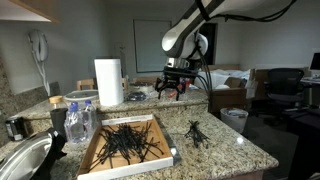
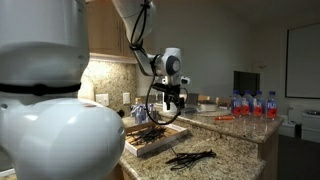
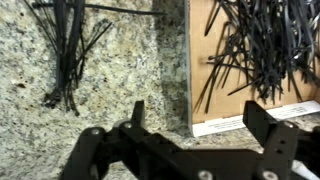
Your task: Remove the zip ties from the box
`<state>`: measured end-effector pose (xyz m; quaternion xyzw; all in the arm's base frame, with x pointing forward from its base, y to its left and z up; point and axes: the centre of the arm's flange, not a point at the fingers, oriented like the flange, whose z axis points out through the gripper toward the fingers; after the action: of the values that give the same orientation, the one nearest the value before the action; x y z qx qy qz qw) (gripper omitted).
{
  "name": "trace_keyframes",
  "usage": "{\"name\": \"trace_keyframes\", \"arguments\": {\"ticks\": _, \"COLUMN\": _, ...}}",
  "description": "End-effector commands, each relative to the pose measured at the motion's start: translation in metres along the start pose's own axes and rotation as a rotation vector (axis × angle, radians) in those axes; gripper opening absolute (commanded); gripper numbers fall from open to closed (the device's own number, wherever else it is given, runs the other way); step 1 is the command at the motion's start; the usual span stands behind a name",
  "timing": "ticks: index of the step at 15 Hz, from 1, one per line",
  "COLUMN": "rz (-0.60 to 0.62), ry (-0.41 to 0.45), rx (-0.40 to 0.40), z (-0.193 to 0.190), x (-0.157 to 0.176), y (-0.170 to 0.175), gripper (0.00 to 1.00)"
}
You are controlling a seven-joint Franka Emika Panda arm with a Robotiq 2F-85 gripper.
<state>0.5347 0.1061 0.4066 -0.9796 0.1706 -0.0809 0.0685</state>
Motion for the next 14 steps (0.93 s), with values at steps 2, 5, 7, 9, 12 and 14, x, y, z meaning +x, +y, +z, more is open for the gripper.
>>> {"name": "trace_keyframes", "arguments": {"ticks": 2, "rz": -0.090, "ry": 0.019, "rx": -0.042, "z": -0.005, "x": 0.013, "y": -0.084, "gripper": 1.00}}
{"name": "trace_keyframes", "arguments": {"ticks": 5, "rz": -0.185, "ry": 0.001, "rx": -0.085, "z": 0.000, "x": 0.024, "y": -0.132, "gripper": 1.00}}
{"name": "trace_keyframes", "arguments": {"ticks": 7, "rz": -0.242, "ry": -0.040, "rx": -0.112, "z": 0.008, "x": 0.030, "y": -0.159, "gripper": 1.00}}
{"name": "trace_keyframes", "arguments": {"ticks": 9, "rz": -0.277, "ry": -0.070, "rx": -0.128, "z": 0.023, "x": 0.028, "y": -0.184, "gripper": 1.00}}
{"name": "trace_keyframes", "arguments": {"ticks": 12, "rz": -0.319, "ry": -0.087, "rx": -0.136, "z": 0.048, "x": 0.020, "y": -0.216, "gripper": 1.00}}
{"name": "trace_keyframes", "arguments": {"ticks": 14, "rz": -0.326, "ry": -0.085, "rx": -0.142, "z": 0.071, "x": 0.015, "y": -0.226, "gripper": 1.00}}
